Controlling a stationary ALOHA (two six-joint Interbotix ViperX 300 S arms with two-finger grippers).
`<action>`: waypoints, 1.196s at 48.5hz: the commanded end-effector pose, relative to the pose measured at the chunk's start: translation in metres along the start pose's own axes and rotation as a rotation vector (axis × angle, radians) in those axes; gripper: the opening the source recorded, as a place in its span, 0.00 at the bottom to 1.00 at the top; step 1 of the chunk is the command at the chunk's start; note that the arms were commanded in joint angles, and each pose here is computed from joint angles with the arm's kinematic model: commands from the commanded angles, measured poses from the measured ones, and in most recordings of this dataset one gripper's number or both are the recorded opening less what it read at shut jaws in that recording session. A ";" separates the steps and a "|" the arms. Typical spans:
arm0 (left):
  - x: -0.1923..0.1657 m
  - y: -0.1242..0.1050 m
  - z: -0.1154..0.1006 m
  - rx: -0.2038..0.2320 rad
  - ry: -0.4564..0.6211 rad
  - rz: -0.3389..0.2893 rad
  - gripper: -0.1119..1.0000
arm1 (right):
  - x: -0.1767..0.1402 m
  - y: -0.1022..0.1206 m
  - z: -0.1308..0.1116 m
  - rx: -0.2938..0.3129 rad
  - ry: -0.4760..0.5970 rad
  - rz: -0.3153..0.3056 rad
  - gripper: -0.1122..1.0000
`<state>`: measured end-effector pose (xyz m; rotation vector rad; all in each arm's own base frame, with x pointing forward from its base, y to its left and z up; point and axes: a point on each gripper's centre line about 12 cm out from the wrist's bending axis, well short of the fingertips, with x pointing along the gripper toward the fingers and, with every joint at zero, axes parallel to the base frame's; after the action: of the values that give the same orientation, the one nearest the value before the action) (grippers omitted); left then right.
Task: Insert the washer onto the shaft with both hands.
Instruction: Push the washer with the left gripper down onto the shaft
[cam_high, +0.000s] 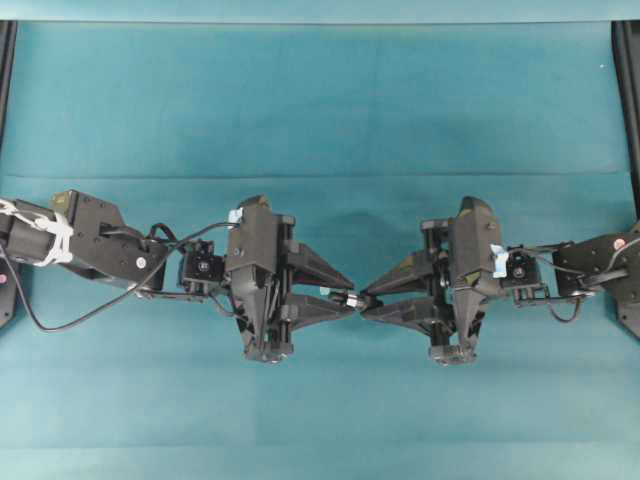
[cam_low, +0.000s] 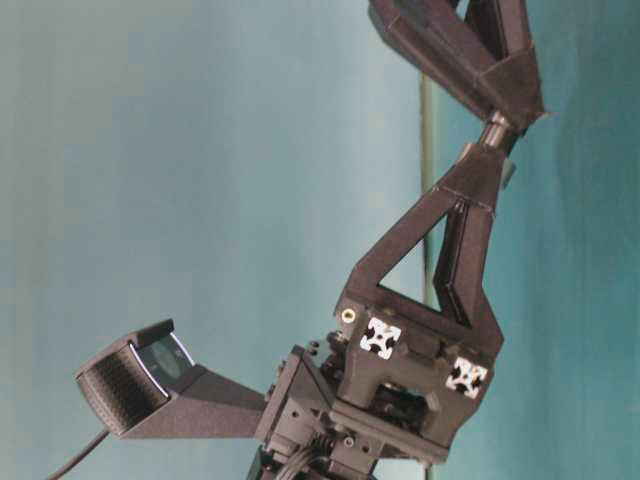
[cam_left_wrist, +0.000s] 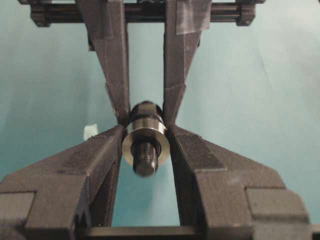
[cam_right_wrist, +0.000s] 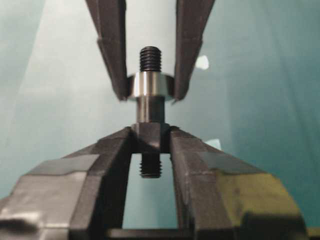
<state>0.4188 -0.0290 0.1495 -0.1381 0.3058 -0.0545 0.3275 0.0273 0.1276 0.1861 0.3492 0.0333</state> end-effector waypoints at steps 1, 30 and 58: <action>0.002 -0.002 0.008 0.004 -0.024 -0.006 0.43 | 0.004 0.002 0.011 0.011 -0.042 0.008 0.10; 0.008 -0.002 0.007 0.006 -0.006 -0.004 0.43 | 0.006 0.002 0.011 0.011 -0.038 0.005 0.10; 0.014 -0.002 0.013 0.001 0.033 0.005 0.43 | 0.005 0.002 0.009 0.008 -0.030 0.006 0.10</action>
<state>0.4299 -0.0303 0.1475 -0.1327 0.3731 -0.0499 0.3314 0.0287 0.1270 0.1871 0.3496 0.0361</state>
